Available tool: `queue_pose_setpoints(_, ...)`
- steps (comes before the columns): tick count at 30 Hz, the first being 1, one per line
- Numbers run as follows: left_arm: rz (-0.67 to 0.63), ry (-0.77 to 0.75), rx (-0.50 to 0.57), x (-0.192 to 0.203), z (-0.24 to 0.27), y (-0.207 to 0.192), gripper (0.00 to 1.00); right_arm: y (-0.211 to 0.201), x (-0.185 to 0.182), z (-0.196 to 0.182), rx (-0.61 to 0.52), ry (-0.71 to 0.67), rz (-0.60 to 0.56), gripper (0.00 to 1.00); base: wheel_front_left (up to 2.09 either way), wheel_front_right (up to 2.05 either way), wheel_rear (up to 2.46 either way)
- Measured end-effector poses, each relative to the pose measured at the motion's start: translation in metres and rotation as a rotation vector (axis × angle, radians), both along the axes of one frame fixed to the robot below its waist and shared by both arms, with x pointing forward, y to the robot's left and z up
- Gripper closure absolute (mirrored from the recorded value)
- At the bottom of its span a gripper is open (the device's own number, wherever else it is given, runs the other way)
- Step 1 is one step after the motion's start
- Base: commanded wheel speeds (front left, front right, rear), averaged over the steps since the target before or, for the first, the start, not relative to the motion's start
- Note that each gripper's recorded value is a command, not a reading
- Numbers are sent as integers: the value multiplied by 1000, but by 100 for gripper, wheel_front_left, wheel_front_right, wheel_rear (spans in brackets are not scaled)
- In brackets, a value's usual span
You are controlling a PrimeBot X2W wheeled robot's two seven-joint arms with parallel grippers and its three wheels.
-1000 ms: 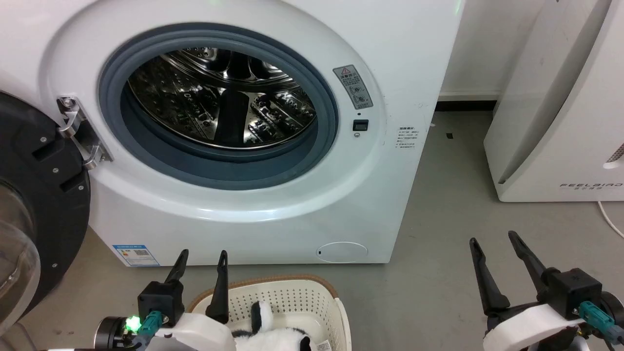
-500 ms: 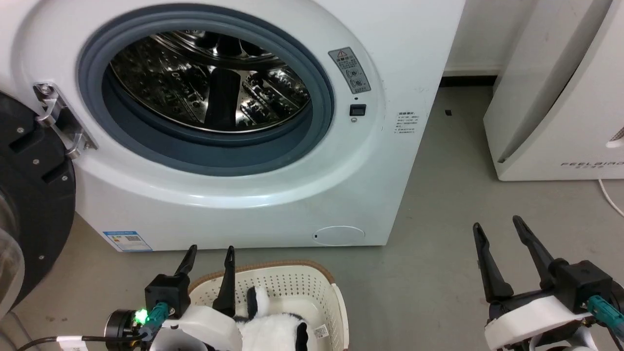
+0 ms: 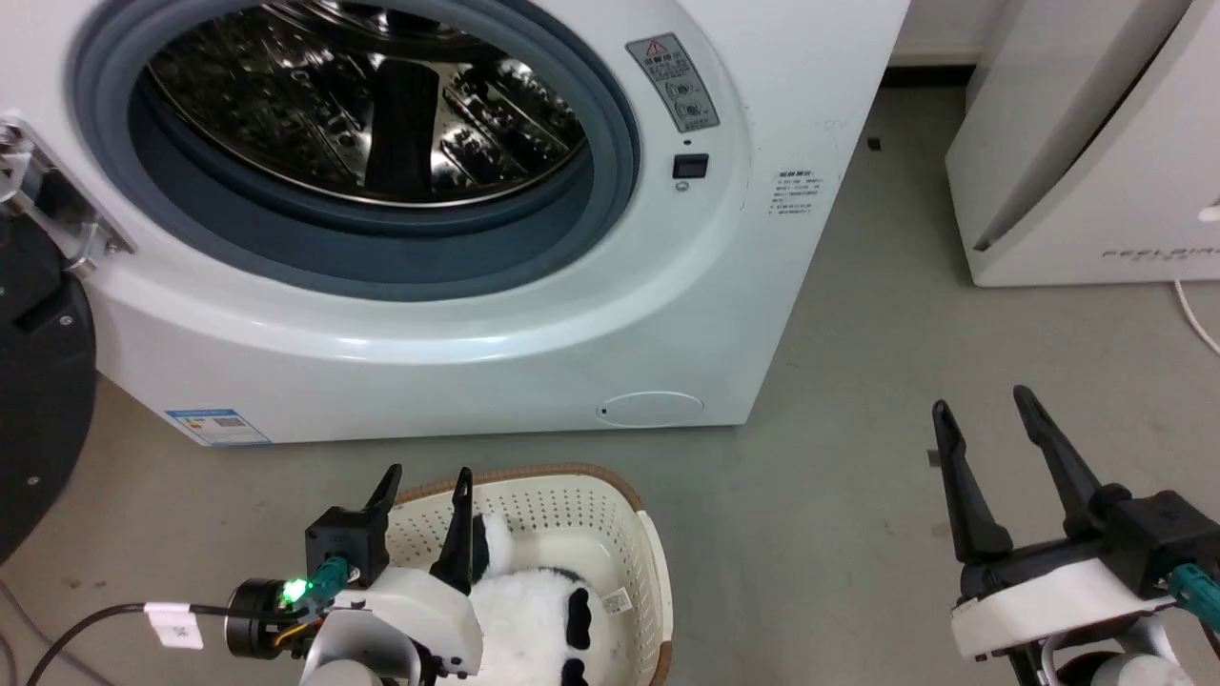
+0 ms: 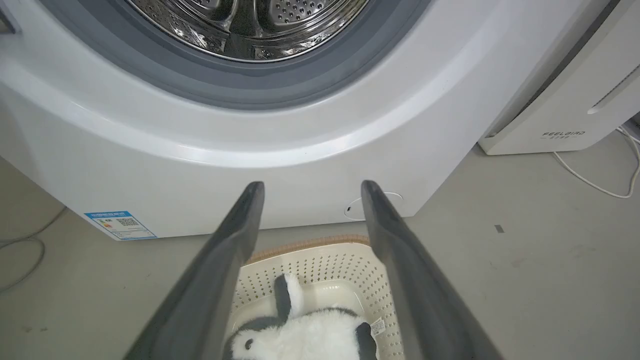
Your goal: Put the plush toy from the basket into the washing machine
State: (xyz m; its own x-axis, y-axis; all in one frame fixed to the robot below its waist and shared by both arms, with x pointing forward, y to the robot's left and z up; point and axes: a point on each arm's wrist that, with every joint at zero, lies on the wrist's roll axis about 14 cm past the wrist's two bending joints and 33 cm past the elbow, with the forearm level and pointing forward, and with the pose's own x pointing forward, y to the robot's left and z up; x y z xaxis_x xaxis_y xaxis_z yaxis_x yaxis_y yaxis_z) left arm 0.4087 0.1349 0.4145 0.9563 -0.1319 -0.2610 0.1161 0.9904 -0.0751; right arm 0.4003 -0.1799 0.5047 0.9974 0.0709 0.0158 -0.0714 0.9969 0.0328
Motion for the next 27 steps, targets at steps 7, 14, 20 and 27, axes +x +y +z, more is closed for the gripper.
queue_pose_setpoints(7,-33,106,10,4,-38,-5,0,-4,9,-7,6,5,-12,0,0,0,0)
queue_pose_setpoints(14,-69,238,19,7,-83,-8,0,-7,17,-20,11,29,-21,0,0,0,0)
queue_pose_setpoints(20,-112,382,52,3,-125,-10,0,-13,26,-31,23,43,-38,0,0,0,0)
queue_pose_setpoints(27,-172,571,94,-8,-172,-10,0,-17,35,-46,28,64,-51,0,0,0,0)
